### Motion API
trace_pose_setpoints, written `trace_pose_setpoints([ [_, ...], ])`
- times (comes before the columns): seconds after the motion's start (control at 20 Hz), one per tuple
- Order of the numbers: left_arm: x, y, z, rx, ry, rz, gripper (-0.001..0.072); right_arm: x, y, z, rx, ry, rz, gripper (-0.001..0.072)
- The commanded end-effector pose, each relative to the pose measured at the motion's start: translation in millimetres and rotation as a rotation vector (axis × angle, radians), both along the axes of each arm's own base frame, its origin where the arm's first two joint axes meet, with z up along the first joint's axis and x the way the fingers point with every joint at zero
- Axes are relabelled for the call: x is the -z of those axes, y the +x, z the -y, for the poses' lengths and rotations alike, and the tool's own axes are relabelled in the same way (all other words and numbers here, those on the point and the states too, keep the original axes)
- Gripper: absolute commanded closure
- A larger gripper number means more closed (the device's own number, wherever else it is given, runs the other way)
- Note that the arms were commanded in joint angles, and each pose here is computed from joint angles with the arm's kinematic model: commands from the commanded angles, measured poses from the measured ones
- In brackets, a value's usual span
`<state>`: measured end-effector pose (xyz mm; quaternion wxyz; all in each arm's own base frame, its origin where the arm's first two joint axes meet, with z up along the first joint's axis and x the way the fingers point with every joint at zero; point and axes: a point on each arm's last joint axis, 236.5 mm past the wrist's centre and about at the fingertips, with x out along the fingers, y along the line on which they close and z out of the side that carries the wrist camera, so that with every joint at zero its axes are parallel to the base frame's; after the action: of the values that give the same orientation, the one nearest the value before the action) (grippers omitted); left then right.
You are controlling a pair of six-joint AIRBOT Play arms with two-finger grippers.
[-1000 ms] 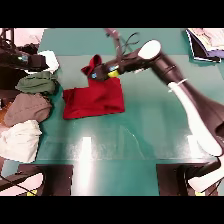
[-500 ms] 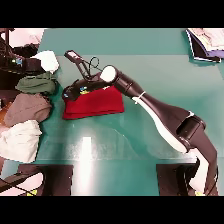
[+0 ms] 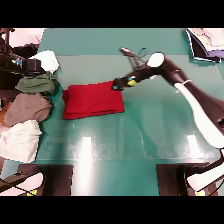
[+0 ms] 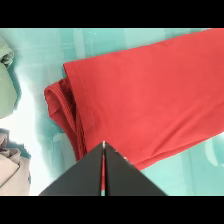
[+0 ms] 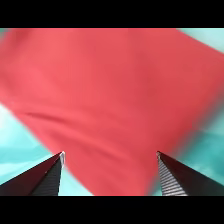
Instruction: Fold the shirts.
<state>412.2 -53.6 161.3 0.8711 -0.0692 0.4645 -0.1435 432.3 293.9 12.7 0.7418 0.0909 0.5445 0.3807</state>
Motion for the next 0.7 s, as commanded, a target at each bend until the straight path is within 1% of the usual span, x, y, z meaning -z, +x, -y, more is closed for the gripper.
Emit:
trace_pose_setpoints([
  [0.0,1.8,0.6,-0.1,-0.001,-0.001,-0.002,0.0685,29.6,-0.8,42.5,0.172,0.099,-0.203,0.0054],
  [0.2,1.8,0.6,-0.1,0.004,0.003,0.001,0.0684,60.4,-3.0,17.6,0.199,0.190,-0.328,0.0055],
  [0.35,1.9,0.5,-0.2,0.005,0.003,0.001,0.0685,73.9,-6.2,-17.6,0.131,0.190,-0.340,0.0055],
  [0.45,1.9,0.5,-0.2,0.005,0.003,0.001,0.0685,72.1,-5.7,-44.1,0.080,0.193,-0.313,0.0071],
  [0.55,2.4,-0.1,-0.1,0.008,0.005,-0.002,0.0684,68.9,-7.9,-67.1,0.031,0.197,-0.290,0.0157],
  [0.6,2.7,-0.5,0.0,0.017,0.010,-0.001,0.0685,68.0,-8.9,-76.0,0.014,0.198,-0.279,0.0249],
  [0.65,2.8,-1.0,0.1,0.025,0.015,0.000,0.0685,67.0,-10.2,-81.9,0.001,0.199,-0.273,0.0386],
])
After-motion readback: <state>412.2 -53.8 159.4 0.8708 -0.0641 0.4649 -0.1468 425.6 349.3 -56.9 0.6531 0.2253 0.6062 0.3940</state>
